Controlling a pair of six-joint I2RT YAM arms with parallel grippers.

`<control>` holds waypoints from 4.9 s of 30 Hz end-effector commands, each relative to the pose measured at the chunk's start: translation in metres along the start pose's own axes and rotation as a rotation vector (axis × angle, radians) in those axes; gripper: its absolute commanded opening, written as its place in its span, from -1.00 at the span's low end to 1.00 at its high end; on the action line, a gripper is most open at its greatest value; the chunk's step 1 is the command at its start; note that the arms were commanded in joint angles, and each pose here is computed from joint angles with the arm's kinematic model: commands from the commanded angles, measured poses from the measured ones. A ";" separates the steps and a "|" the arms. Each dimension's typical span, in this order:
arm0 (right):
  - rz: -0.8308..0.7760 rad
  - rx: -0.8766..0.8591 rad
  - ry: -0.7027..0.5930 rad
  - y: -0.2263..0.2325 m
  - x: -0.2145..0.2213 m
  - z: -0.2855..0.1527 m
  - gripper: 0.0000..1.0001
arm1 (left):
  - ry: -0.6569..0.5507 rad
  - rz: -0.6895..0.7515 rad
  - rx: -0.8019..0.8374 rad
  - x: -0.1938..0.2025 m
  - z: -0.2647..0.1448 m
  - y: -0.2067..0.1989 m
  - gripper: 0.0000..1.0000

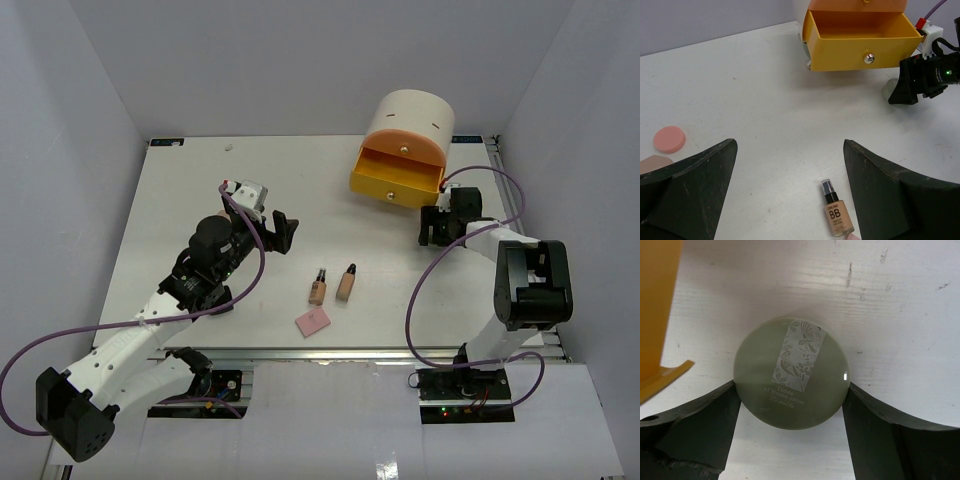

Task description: Organize the makeup

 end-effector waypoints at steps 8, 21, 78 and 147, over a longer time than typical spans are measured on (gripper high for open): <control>-0.290 -0.188 0.094 0.019 0.048 -0.052 -0.65 | -0.026 0.007 -0.009 -0.009 0.000 0.002 0.96; -0.374 -0.334 0.025 0.039 0.043 -0.086 -0.85 | -0.011 0.014 -0.023 -0.003 0.002 0.004 0.96; -0.658 -0.889 -0.544 0.141 -0.063 -0.220 0.80 | 0.365 -0.307 -0.261 0.093 0.056 0.108 0.74; -0.662 -0.902 -0.568 0.139 -0.045 -0.227 0.80 | 0.422 -0.410 0.052 0.047 0.136 0.015 -0.79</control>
Point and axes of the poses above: each gripper's point midway between its finger pads, its own z axis out along the fingers, its own y axis along the line the jaws close on, x = y × z, the point moved 1 cm from there along -z, back along the fingers, and after that the axes turned 5 degrees about z, right-handed, at the moved point
